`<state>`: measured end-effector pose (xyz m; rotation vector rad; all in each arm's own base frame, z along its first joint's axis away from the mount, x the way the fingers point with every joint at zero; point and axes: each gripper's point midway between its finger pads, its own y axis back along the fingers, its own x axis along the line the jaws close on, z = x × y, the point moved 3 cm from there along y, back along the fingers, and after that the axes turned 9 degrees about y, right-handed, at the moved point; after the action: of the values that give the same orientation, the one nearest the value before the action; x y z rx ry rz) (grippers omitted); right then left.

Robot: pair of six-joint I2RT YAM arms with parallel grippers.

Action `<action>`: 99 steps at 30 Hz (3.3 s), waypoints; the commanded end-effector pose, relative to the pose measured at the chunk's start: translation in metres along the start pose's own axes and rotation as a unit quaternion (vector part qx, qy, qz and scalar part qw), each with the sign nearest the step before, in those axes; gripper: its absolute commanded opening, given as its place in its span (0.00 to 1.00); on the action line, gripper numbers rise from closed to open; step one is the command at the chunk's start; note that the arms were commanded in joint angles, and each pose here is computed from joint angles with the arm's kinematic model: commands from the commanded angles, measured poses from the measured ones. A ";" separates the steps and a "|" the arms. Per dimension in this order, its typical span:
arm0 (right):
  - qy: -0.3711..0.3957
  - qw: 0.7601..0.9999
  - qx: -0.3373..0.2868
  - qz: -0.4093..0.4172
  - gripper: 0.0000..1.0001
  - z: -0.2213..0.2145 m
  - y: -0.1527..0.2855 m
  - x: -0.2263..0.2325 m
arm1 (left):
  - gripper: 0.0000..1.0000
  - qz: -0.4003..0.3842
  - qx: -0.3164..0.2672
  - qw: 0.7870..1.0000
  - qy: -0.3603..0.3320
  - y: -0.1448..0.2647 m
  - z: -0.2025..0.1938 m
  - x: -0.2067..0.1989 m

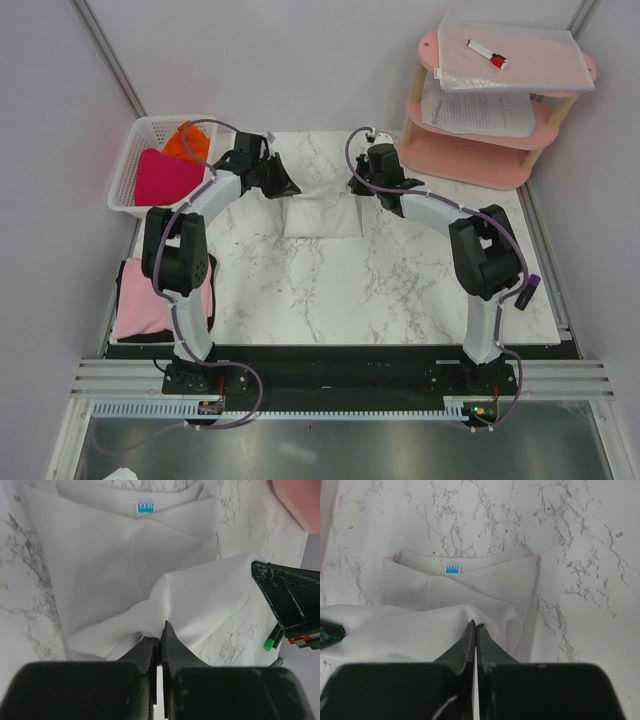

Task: Fold and stack the t-shirts
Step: Fold the long partially folded tshirt into a neat square, then put the neatly folded tshirt into the corner of the board with the left arm

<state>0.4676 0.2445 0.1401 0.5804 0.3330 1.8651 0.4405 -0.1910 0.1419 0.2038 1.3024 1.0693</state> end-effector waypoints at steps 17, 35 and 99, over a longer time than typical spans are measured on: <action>-0.014 0.989 -0.149 -0.023 0.98 0.068 -0.006 -0.018 | 1.00 -0.036 -0.070 0.995 -0.060 0.021 0.052 -0.008; -0.099 0.959 -0.050 0.263 0.00 0.016 -0.085 0.063 | 0.02 -0.255 0.066 0.964 0.013 -0.045 -0.037 -0.020; -0.089 0.974 0.060 0.201 0.01 -0.076 0.058 0.030 | 0.98 0.667 0.080 0.735 -0.092 0.137 -0.076 0.210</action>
<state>0.3703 0.2543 0.0861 0.9677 0.3094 2.1054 0.2714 -0.0003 0.0721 1.5479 0.9823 1.9503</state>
